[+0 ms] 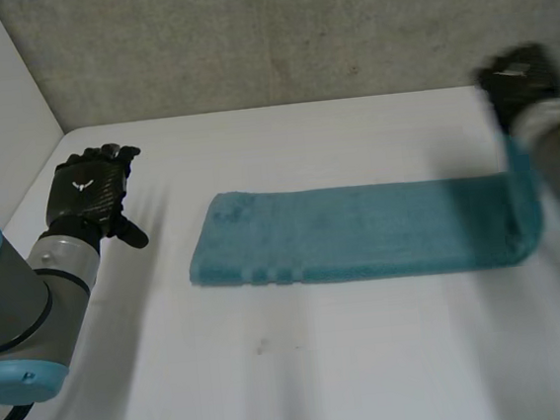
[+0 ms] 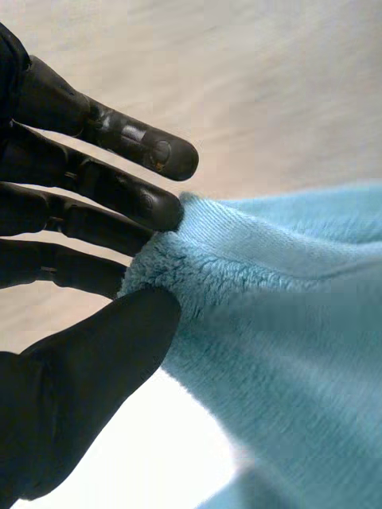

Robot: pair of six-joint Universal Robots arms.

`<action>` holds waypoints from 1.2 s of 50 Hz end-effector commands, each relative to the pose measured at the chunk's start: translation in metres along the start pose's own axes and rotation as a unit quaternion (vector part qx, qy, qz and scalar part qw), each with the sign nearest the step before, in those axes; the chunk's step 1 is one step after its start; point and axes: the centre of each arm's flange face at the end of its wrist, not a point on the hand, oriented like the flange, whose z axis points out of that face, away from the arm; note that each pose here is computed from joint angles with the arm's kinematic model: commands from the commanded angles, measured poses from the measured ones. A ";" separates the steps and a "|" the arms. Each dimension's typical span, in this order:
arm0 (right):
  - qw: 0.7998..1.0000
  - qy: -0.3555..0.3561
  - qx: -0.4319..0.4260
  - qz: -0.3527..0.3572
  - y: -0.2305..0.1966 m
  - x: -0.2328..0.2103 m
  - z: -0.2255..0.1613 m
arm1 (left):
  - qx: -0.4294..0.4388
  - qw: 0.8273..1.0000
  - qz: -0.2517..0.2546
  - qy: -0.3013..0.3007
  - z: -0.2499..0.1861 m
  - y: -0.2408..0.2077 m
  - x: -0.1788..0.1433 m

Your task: Fold the laundry

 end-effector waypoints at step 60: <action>0.953 -0.178 -0.128 0.208 0.073 -0.107 -0.084 | -0.061 0.992 0.004 0.108 0.055 0.039 0.072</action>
